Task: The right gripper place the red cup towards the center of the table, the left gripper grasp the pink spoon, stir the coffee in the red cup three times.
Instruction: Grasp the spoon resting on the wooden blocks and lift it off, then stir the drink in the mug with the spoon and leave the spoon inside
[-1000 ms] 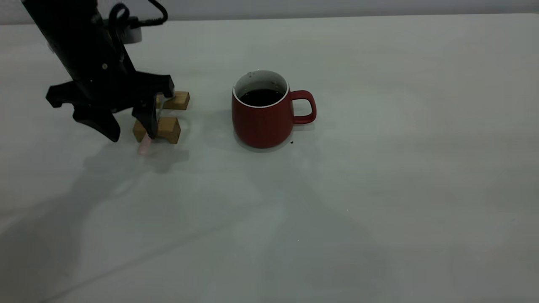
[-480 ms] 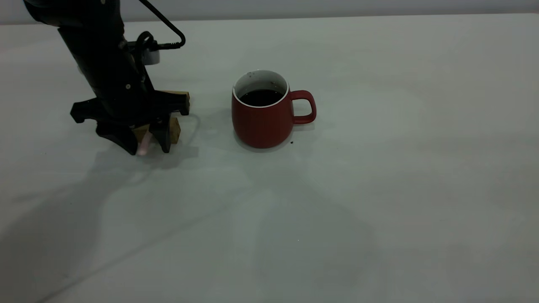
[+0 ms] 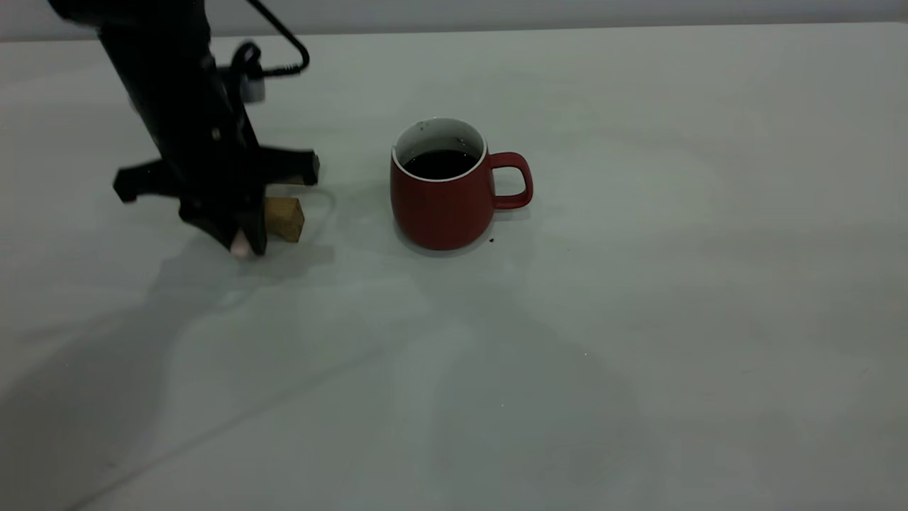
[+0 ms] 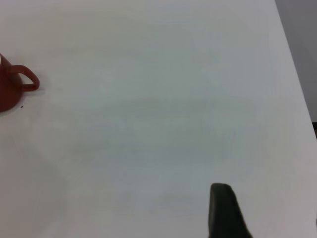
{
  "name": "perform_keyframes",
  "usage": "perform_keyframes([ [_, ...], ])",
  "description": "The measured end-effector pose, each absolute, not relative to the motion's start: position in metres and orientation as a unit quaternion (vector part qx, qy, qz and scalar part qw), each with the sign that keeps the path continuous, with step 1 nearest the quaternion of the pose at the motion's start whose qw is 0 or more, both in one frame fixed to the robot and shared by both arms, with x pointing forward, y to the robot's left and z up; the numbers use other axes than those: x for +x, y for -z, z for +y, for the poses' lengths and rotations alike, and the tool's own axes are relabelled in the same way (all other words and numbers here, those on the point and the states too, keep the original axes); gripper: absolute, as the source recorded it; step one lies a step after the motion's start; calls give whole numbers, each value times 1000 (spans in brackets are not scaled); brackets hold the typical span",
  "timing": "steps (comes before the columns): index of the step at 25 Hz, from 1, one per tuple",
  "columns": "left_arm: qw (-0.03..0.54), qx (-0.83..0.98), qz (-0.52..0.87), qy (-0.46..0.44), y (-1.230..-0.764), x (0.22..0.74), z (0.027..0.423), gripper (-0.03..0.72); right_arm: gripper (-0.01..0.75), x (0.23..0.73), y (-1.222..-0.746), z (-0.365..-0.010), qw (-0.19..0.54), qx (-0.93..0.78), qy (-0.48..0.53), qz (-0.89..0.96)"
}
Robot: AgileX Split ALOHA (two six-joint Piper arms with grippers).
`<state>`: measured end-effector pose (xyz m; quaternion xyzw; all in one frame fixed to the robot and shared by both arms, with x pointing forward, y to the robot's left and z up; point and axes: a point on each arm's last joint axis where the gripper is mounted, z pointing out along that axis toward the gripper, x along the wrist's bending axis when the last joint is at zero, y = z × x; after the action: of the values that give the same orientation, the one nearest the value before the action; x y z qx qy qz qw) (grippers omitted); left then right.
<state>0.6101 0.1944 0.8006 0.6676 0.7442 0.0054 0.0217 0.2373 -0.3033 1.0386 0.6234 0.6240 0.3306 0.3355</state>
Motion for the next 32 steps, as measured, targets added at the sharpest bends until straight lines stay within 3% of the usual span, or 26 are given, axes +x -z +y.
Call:
perform_keyframes([
  [5, 72, 576, 813, 54, -856, 616, 179, 139, 474, 237, -1039, -303, 336, 623, -331, 624],
  [11, 124, 341, 890, 274, -912, 609, 144, 139, 474, 237, -1039, -303, 336, 623, -331, 624],
  [18, 152, 132, 840, 503, -948, 616, 115, 139, 474, 237, -1039, -303, 336, 623, -331, 624],
  [26, 174, 16, 814, 554, -959, 627, 108, 139, 474, 237, -1039, -303, 336, 623, -331, 624],
  [32, 145, -66, 821, 548, -944, 628, 92, 139, 474, 237, -1039, -303, 336, 623, -331, 624],
])
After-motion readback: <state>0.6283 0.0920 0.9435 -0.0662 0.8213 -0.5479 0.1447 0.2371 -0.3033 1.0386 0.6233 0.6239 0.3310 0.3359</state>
